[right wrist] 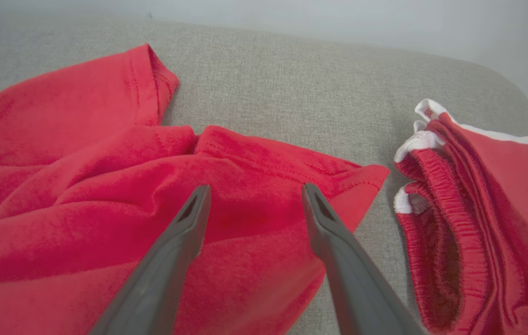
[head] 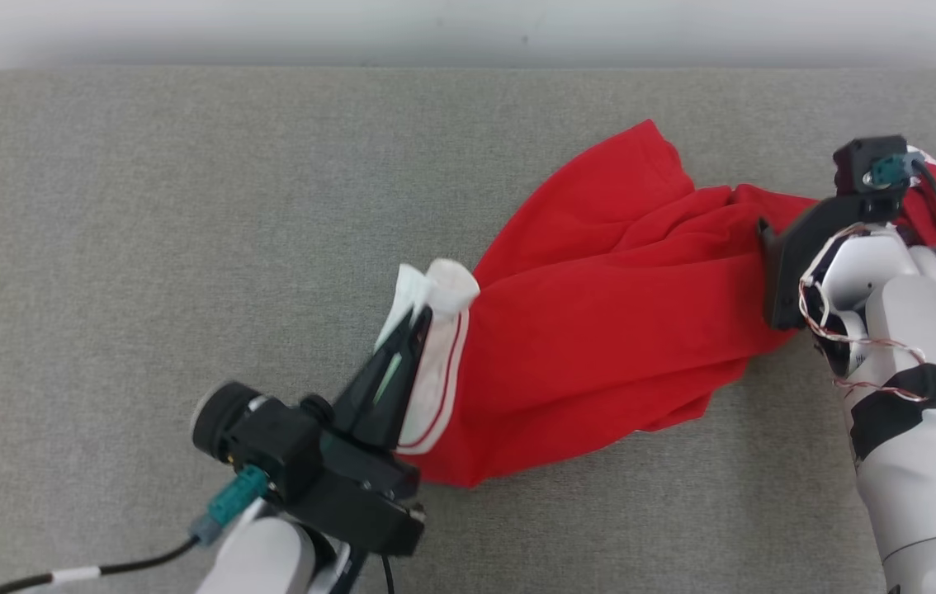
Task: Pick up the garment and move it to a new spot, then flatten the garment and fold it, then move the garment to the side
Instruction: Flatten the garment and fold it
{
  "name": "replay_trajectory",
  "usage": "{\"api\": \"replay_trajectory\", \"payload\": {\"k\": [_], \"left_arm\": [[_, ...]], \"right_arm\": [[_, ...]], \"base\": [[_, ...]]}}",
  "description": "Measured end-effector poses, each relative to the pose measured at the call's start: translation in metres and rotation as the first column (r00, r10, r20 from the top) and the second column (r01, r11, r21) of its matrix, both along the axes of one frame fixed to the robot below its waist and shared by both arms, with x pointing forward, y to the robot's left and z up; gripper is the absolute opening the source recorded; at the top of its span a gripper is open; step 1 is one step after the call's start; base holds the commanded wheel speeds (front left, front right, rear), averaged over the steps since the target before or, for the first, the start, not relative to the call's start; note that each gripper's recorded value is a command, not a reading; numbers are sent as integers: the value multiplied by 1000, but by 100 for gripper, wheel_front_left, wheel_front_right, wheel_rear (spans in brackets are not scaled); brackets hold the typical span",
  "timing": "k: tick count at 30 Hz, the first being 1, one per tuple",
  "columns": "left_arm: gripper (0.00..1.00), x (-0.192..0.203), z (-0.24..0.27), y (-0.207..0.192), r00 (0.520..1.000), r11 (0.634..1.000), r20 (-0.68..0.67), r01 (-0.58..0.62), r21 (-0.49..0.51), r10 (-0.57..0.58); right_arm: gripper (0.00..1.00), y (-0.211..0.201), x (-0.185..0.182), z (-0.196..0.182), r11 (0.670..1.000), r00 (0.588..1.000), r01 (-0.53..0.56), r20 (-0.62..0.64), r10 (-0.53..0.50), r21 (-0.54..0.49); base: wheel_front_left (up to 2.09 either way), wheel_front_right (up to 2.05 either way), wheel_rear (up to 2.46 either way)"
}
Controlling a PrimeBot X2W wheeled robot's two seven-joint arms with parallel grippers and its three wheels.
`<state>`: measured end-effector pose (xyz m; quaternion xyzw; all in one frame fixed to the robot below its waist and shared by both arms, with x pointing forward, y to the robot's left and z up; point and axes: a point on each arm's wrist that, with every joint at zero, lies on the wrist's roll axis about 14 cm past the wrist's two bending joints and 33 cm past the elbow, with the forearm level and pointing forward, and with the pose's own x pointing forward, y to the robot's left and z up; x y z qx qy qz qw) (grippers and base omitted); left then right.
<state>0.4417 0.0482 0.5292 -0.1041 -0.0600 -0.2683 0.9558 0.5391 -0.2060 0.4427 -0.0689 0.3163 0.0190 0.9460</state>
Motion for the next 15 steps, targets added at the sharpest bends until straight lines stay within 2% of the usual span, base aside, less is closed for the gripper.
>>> {"api": "replay_trajectory", "payload": {"k": [11, 12, 13, 14, 15], "left_arm": [[0, -12, -13, 2, 999, 1000, -52, -13, -19, 12], [0, -12, -13, 3, 999, 1000, -52, -16, -19, 15], [0, -12, -13, 4, 998, 1000, -53, -18, -20, 17], [0, -12, -13, 5, 998, 1000, -54, -20, -24, 18], [0, -12, -12, 5, 998, 999, -53, -20, -25, 19]], "right_arm": [[100, 25, -2, -33, 998, 995, -55, -89, 55, 7], [82, 26, -2, -34, 998, 994, -57, -92, 57, 6], [60, 26, -2, -35, 998, 994, -58, -93, 59, 6], [30, 26, -1, -35, 998, 994, -59, -92, 59, 7], [16, 26, -1, -34, 998, 994, -59, -90, 59, 7]], "base": [[0, 0, 0], [0, 0, 0], [0, 0, 0], [0, 0, 0], [0, 0, 0]]}}
